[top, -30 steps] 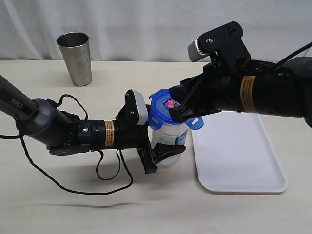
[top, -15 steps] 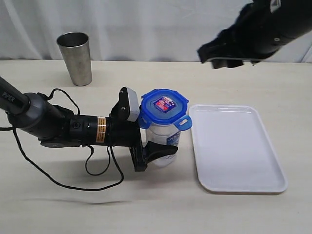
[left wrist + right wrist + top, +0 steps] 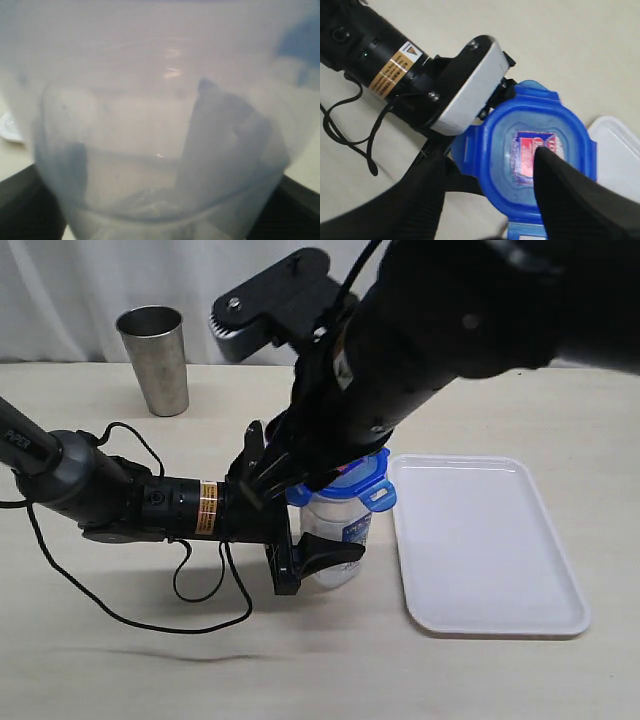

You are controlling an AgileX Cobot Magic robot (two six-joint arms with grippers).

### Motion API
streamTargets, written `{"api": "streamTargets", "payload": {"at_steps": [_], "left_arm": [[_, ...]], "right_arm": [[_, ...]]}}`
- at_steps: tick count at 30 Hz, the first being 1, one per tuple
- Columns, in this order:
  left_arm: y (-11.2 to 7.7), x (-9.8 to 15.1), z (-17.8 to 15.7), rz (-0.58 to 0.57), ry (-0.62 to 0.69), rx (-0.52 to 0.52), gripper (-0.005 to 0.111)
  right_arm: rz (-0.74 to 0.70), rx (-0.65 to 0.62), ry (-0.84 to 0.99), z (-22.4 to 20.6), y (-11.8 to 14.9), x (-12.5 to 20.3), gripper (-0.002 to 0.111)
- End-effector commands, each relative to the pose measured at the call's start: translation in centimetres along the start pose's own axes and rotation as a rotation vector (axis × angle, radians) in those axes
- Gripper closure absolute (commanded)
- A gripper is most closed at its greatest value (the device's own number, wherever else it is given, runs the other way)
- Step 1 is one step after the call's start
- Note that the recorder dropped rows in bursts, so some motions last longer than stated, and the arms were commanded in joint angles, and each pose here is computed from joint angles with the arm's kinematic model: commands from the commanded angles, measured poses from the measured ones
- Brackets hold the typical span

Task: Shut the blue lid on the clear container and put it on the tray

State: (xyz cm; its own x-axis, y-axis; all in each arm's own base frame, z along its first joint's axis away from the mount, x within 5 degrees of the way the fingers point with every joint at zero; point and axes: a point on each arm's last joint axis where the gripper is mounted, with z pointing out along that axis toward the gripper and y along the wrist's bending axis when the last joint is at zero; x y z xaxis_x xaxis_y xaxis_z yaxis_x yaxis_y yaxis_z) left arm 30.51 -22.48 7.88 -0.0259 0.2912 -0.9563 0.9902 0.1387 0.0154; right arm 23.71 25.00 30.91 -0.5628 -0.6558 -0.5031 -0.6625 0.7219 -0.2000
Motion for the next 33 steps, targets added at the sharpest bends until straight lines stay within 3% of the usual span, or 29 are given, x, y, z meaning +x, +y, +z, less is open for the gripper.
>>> {"api": "streamTargets", "payload": {"at_steps": [1, 8, 25, 29, 33], "left_arm": [[0.1, -0.2, -0.1, -0.005, -0.009, 0.002, 0.107], [0.1, -0.2, -0.1, -0.005, -0.011, 0.002, 0.107], [0.0, -0.5, -0.2, -0.014, -0.046, 0.010, 0.107], [0.3, -0.4, -0.4, -0.016, -0.046, 0.001, 0.107], [0.5, -0.4, -0.6, -0.019, -0.054, -0.005, 0.107]], "right_arm": [[-0.029, 0.008, 0.023, 1.1, 1.3, 0.0, 0.057], [-0.032, 0.131, 0.090, 3.4, 0.9, 0.2, 0.057], [-0.071, 0.173, 0.189, 6.5, 1.3, 0.9, 0.057], [-0.090, 0.195, 0.260, 6.7, 1.2, 1.5, 0.065], [-0.118, 0.191, 0.287, 7.5, 1.4, 2.3, 0.066]]}}
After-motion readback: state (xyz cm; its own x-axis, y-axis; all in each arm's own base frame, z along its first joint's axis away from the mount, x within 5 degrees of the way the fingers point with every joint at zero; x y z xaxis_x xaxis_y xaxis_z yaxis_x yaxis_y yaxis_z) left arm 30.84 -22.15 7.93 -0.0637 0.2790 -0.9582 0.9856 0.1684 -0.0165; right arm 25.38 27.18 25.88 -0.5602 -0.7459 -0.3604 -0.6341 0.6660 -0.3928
